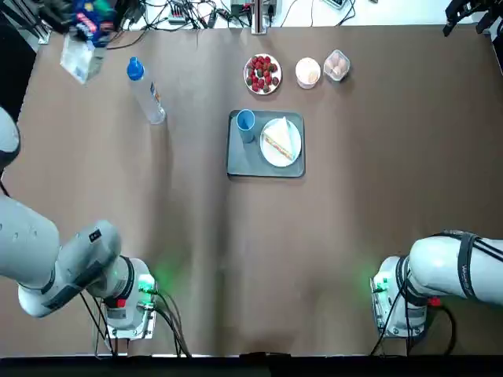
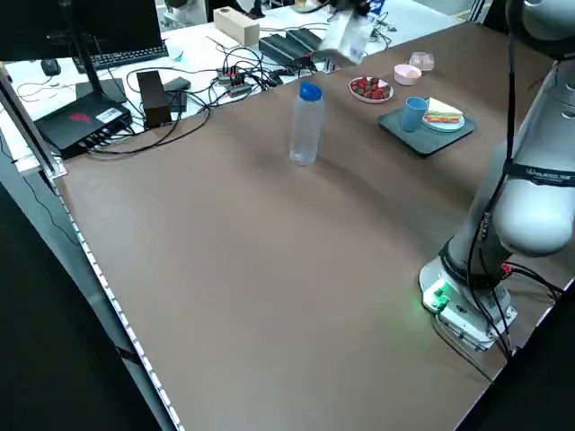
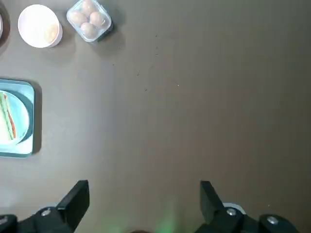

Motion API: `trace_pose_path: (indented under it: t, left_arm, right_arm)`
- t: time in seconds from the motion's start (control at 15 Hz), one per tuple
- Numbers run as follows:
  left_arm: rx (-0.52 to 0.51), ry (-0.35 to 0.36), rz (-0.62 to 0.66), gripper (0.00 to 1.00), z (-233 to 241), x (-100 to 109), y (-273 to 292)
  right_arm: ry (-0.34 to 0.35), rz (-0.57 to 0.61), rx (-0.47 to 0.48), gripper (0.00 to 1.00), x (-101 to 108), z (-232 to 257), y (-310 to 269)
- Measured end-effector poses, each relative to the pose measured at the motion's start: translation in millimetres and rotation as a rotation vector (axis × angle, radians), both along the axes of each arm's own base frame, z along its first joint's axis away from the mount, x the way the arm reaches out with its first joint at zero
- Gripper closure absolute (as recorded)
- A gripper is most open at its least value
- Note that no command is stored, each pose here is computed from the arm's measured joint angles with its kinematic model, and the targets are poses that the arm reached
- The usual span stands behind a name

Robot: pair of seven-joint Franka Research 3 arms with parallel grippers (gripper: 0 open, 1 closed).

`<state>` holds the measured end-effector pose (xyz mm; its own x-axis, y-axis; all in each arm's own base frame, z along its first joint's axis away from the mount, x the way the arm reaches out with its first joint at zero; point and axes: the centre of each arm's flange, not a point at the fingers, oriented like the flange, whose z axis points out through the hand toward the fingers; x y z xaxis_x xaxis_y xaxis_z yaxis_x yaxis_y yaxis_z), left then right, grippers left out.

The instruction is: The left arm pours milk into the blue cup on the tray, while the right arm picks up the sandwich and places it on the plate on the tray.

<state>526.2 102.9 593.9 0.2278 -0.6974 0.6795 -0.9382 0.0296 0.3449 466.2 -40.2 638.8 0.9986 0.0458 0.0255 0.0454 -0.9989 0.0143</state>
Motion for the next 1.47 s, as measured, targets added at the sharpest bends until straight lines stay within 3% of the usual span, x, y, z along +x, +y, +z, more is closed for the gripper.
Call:
trace_pose_path:
  t: [0.13, 0.67, 1.2, 1.47]
  left_arm:
    - [-0.088, -0.078, -0.011, 0.42, -17, -20, 74]
    - [-0.340, -0.231, 0.005, 0.41, -133, -53, 211]
    - [-0.615, -0.267, -0.031, 0.41, -283, -48, 225]
    - [-0.684, -0.293, 0.010, 0.42, -346, -46, 226]
  right_arm:
    - [0.000, 0.000, 0.000, 0.00, 0, 0, 0]
    - [0.001, 0.001, 0.000, 0.00, 0, 0, 0]
    - [0.000, 0.001, 0.000, 0.00, 0, 0, 0]
    - [0.000, 0.001, 0.000, 0.00, 0, 0, 0]
